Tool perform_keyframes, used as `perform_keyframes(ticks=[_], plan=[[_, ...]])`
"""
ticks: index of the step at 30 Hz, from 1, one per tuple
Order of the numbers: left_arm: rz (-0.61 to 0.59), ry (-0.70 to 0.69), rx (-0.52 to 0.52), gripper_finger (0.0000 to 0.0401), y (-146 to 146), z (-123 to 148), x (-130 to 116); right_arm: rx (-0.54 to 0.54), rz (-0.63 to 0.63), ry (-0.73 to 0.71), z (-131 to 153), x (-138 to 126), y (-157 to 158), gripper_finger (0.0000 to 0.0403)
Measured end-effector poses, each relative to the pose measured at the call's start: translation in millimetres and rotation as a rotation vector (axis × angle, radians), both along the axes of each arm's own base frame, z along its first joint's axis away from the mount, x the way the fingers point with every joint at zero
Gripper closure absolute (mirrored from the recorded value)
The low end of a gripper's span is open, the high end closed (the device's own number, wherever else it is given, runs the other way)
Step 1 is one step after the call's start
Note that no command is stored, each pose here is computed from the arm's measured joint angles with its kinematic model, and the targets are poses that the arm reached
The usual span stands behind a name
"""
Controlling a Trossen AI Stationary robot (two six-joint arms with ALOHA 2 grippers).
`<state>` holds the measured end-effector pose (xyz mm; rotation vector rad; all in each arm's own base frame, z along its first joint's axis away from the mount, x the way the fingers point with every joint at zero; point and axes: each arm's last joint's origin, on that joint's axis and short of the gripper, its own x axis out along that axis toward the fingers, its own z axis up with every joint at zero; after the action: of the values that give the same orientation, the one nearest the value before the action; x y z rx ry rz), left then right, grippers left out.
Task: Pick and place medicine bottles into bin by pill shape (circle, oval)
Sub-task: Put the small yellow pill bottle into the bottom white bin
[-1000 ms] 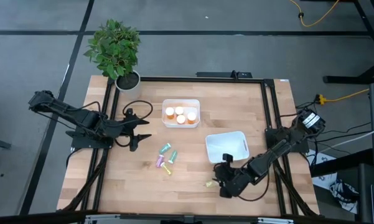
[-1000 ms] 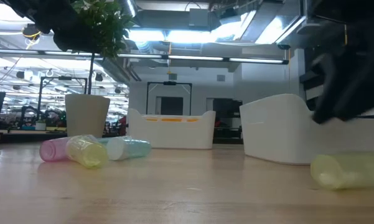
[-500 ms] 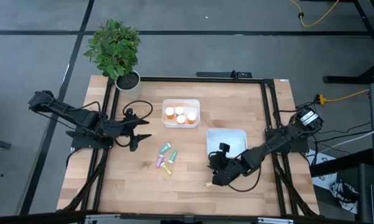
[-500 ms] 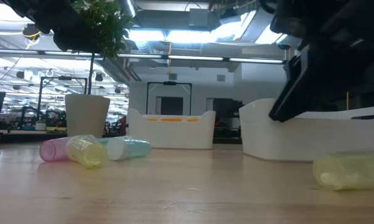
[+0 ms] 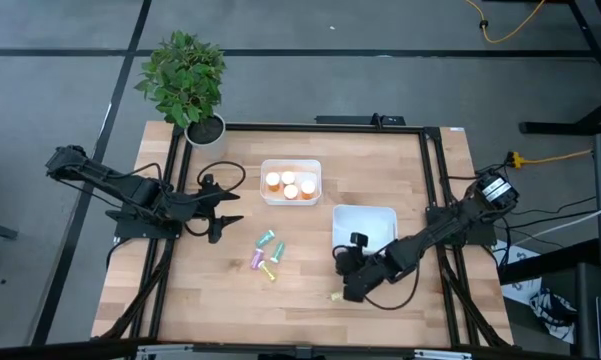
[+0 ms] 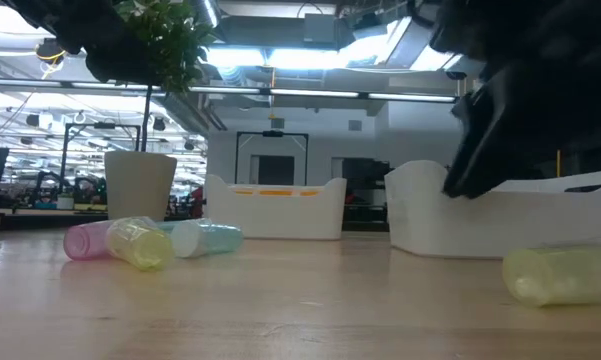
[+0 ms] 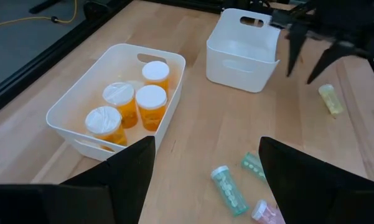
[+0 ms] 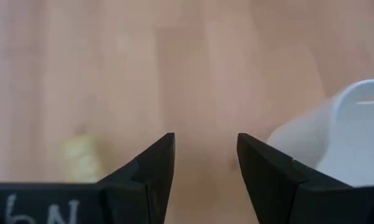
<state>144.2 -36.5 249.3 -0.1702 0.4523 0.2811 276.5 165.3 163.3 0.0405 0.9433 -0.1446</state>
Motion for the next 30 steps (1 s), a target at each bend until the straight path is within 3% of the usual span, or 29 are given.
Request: perform_keyframes(ticks=[7,14,20,30], plan=[[0.000,0.000,0.000,0.0120,0,0,0,-0.012,-0.100,0.194,31,-14,13,0.0227],[0.000,0.000,0.000,0.0120,0,0,0,0.083,-0.151,0.373,20,-25,7,0.0227],[0.000,0.000,0.000,0.0120,0,0,0,0.048,-0.095,0.378,3,-27,-2,0.0227],[0.000,0.000,0.000,0.0120,0,0,0,0.010,-0.058,0.361,0,-17,-18,0.0227]])
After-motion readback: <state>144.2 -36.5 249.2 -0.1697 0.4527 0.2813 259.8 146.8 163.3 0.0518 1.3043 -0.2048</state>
